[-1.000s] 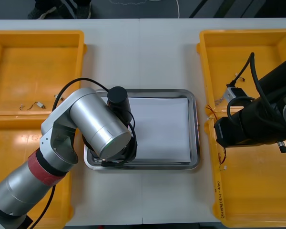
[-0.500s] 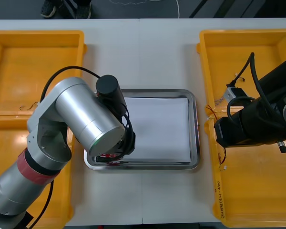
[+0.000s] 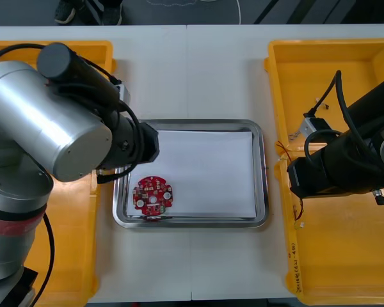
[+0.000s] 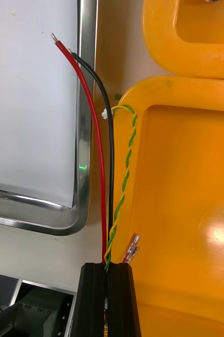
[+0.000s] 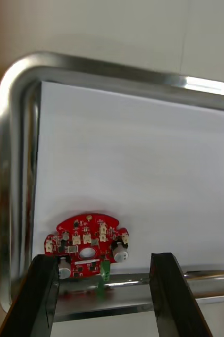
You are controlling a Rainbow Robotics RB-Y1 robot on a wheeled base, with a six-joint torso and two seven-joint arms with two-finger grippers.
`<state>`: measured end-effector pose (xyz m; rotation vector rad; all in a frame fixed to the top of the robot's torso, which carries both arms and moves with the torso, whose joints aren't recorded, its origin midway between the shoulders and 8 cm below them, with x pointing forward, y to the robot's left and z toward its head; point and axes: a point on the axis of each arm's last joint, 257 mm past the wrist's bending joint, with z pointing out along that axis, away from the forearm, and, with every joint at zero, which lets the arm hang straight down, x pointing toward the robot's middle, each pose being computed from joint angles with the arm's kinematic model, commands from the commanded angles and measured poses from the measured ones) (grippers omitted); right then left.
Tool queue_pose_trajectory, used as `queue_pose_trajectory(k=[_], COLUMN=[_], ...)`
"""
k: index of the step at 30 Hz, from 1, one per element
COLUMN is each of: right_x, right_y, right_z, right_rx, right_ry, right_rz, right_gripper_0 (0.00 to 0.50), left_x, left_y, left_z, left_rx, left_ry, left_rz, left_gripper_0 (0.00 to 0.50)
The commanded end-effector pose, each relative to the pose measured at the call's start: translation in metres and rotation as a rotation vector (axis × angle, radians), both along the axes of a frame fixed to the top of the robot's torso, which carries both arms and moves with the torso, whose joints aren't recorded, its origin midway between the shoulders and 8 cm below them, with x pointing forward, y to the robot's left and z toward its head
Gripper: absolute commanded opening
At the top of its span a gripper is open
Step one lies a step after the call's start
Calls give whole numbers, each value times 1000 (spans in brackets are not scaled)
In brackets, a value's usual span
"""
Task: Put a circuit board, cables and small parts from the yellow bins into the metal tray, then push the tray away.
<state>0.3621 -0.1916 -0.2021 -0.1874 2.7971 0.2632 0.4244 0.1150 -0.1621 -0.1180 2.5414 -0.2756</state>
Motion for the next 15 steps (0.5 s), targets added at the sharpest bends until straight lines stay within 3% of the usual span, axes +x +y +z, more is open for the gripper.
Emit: queue_pose_trajectory(k=[1, 7, 15], right_x=[2, 4, 5], right_y=[9, 14, 27], right_z=[7, 8, 16], right_rx=[17, 24, 28], right_ry=[-16, -25, -39], right_rz=[21, 33, 73], right_gripper_0=[0, 0, 0], left_x=[13, 24, 36], left_y=[37, 73, 132], left_z=[33, 45, 56], left_rx=[17, 6, 0], left_ry=[-86, -99, -78], left_rz=[23, 104, 200], left_gripper_0=[500, 500, 500])
